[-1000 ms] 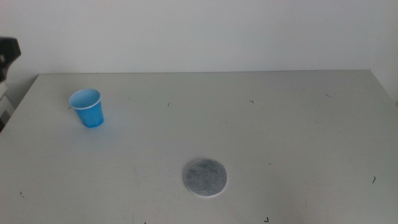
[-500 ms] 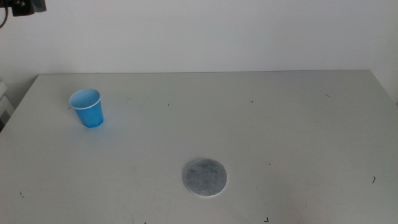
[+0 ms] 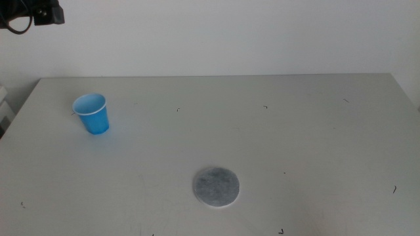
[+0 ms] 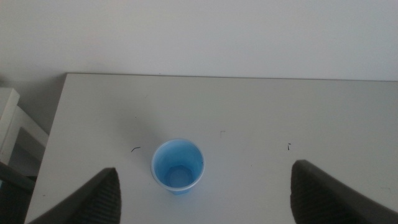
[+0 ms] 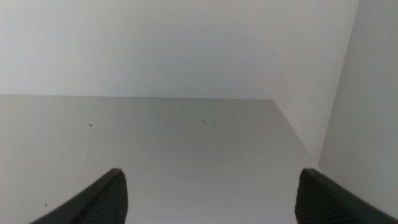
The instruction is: Place an empty cup on a cup mat.
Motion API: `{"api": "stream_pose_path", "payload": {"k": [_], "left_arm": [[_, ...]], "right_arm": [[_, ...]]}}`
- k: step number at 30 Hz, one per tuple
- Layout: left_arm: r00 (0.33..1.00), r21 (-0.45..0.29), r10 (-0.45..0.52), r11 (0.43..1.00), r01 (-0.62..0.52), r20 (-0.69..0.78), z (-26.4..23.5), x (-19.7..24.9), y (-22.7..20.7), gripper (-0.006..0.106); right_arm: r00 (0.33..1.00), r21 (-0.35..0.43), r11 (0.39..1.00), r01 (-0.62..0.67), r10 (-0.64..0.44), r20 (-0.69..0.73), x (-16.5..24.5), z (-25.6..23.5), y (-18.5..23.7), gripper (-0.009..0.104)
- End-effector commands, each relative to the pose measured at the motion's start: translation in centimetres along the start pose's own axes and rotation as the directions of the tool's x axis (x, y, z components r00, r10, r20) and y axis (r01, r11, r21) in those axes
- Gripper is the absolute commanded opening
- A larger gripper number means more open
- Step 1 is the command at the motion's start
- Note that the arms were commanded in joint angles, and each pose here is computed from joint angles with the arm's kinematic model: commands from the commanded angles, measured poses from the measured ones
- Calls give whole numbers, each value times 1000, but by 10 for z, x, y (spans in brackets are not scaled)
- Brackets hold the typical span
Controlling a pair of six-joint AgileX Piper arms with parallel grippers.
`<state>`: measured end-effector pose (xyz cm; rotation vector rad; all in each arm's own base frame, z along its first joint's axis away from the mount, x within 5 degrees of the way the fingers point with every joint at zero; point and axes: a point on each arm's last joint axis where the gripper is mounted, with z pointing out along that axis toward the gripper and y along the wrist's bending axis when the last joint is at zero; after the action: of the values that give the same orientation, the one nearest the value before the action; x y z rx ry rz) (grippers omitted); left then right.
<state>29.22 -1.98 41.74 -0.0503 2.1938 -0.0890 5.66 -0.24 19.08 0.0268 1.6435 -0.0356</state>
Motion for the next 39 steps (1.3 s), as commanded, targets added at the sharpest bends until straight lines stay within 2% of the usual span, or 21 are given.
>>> {"api": "stream_pose_path", "payload": {"k": [1,5,10,17,28,39], "left_arm": [[993,10,-10,1000,9,114,-11,-18,-1,94],[1000,-8,-8,1000,8,4,9,-24,-2,94],[998,-27,10,1000,-12,-58,32,-43,9,94],[991,8,-11,1000,12,-134,68,-54,35,94],[944,2,20,1000,-20,-329,156,-19,62,94],[881,8,-15,1000,21,-472,235,29,72,93]], "right_arm": [[994,1,1000,19,-19,110,-11,-3,0,94],[994,1,1000,19,-19,110,-11,-3,0,94],[994,1,1000,19,-19,110,-11,-3,0,94],[994,1,1000,19,-19,110,-11,-3,0,94],[994,1,1000,19,-19,110,-11,-3,0,94],[994,1,1000,19,-19,110,-11,-3,0,94]]}}
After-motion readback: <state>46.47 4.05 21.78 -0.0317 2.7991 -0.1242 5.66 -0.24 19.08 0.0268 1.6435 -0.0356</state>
